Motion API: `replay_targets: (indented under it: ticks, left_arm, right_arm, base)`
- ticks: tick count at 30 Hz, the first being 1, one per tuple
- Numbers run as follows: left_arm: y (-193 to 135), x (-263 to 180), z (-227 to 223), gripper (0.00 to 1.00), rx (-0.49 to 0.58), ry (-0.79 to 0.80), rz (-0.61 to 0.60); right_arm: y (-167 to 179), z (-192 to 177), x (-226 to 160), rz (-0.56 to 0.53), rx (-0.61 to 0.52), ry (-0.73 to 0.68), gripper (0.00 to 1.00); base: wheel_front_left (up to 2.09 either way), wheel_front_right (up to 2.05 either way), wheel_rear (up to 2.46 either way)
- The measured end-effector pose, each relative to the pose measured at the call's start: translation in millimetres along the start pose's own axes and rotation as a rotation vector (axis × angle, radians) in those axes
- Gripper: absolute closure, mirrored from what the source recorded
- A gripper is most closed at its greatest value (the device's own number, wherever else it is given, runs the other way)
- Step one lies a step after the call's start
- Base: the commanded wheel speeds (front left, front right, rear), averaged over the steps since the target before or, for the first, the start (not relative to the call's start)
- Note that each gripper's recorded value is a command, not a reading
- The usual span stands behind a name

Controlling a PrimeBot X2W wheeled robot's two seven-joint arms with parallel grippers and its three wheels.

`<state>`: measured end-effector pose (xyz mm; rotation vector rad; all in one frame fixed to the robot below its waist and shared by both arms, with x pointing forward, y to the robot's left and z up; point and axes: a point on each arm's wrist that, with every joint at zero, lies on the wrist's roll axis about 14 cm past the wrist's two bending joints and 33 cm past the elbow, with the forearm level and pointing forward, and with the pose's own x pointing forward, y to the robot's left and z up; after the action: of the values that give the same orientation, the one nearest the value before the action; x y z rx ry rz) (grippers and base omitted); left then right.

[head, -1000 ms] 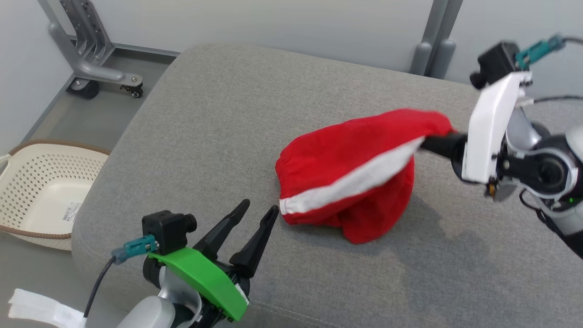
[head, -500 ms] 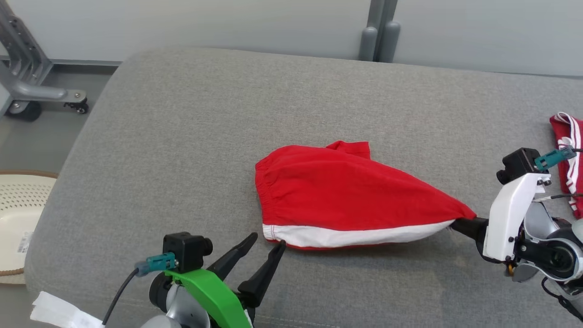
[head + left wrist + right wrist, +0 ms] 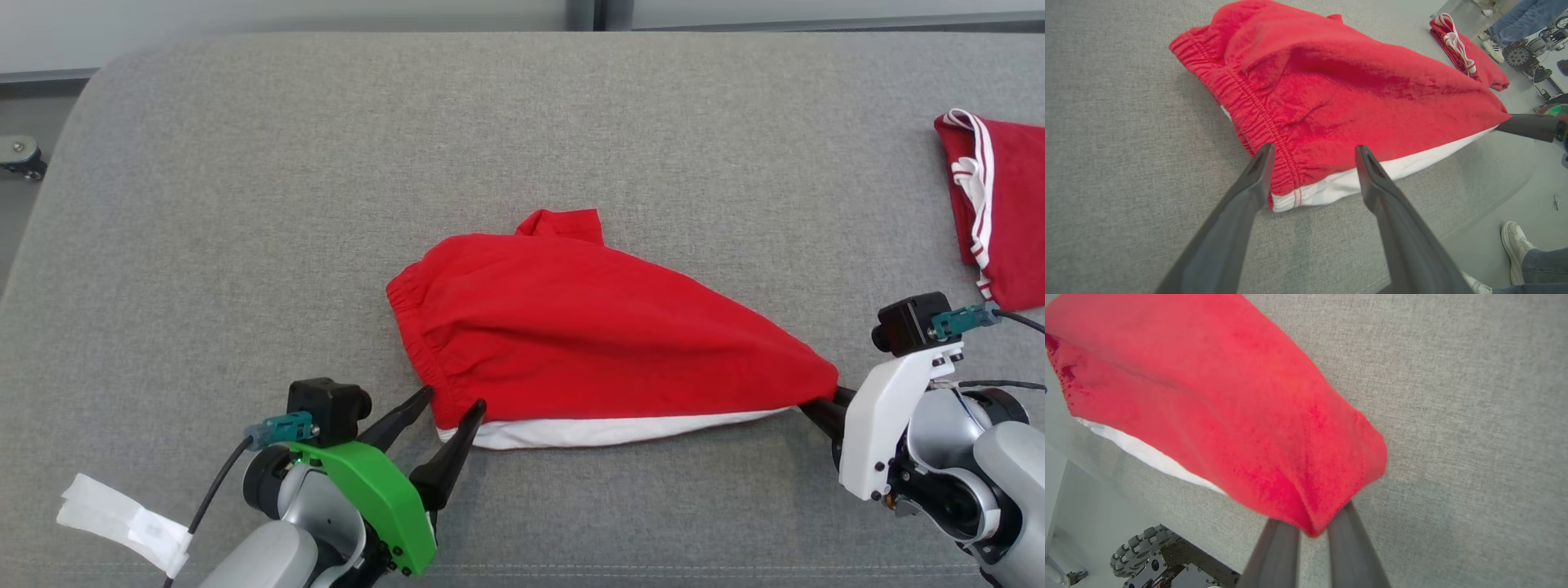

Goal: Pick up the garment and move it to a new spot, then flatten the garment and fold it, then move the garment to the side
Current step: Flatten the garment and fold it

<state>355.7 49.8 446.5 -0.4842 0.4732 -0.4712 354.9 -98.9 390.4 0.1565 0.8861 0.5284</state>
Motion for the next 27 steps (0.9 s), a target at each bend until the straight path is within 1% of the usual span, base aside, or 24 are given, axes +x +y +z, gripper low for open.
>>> replay_targets:
  ticks: [5, 8, 13, 16, 19, 24, 27]
  left_arm:
    - [9.1, 8.5, -10.6, 0.00, 0.022, 0.050, 0.004]
    - [13.2, 9.5, -12.6, 0.00, 0.038, 0.062, 0.005]
    - [17.5, 3.4, -3.9, 0.00, 0.055, 0.023, 0.024]
    - [16.3, -2.8, -1.3, 0.00, 0.052, -0.001, 0.030]
    - [15.8, -12.4, -4.0, 0.00, 0.054, -0.009, 0.043]
    - [15.1, -24.4, -22.4, 0.00, 0.020, 0.023, 0.060]
    - [19.7, -27.3, -25.9, 0.00, 0.016, 0.026, 0.077]
  right_arm:
    - [-16.8, -11.4, 2.7, -0.057, -0.035, -0.011, 0.00]
    - [-24.8, -10.2, 1.6, -0.085, -0.053, -0.046, 0.00]
    - [-29.5, 2.1, -4.0, -0.106, -0.054, -0.138, 0.00]
    - [-31.1, -2.6, -9.4, -0.116, -0.079, -0.153, 0.00]
    - [-30.8, -14.2, -15.7, -0.119, -0.115, -0.132, 0.00]
    - [-23.0, -41.4, -19.3, -0.094, -0.100, -0.082, 0.00]
    - [-21.8, -44.2, -19.1, -0.086, -0.118, -0.079, 0.00]
  base:
    - [0.00, 0.00, 0.00]
    - [0.00, 0.00, 0.00]
    - [0.00, 0.00, 0.00]
    - [0.00, 0.00, 0.00]
    - [0.00, 0.00, 0.00]
    - [0.00, 0.00, 0.00]
    - [0.00, 0.00, 0.00]
